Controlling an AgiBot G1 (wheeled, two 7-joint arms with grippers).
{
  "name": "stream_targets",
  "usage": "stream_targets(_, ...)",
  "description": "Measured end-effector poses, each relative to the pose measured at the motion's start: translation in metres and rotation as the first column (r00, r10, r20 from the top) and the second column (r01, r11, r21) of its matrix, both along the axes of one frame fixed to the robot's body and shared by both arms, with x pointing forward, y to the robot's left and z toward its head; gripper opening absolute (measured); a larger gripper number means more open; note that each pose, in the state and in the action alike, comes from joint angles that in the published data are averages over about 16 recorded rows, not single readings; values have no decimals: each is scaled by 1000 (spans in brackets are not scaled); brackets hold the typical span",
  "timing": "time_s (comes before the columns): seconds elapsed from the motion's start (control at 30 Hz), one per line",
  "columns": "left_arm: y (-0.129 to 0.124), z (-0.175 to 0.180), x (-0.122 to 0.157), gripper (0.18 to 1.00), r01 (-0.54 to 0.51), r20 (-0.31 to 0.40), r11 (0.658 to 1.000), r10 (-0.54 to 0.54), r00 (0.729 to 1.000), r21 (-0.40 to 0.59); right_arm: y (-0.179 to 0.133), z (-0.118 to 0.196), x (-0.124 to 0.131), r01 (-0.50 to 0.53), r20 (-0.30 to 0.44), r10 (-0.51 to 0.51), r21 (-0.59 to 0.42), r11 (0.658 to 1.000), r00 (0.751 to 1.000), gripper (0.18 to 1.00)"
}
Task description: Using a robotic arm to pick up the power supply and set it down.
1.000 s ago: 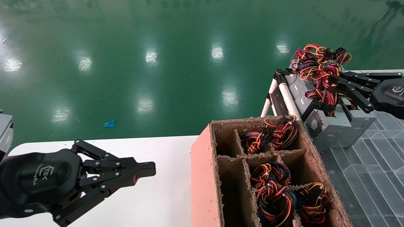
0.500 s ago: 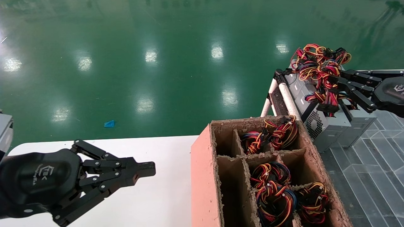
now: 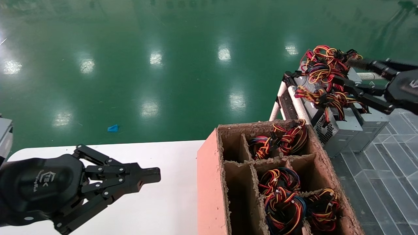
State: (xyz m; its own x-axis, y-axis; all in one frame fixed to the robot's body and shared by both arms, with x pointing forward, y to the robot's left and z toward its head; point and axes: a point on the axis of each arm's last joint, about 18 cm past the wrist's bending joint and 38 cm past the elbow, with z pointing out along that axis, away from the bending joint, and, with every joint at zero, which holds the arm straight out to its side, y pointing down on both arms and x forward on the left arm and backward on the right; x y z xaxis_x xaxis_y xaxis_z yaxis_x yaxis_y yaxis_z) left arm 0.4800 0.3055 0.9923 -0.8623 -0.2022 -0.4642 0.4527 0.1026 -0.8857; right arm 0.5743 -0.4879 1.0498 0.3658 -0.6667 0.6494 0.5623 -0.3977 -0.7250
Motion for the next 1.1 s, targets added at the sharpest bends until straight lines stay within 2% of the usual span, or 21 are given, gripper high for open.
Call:
stream_targets(0.3,0,0,0,191,0,0,1000,0,1000,0,10,9,-9,-46,58,49,-42,998,997,668)
stream_targets(0.7,0,0,0,191,0,0,1000,0,1000,0,32,7,-17,-119,28,121,-60,991,992,897)
stream_targets(1.1,0,0,0,196,0,0,1000,0,1000,0,65,-1,-28,-226,-32,224,-69,972,974,992)
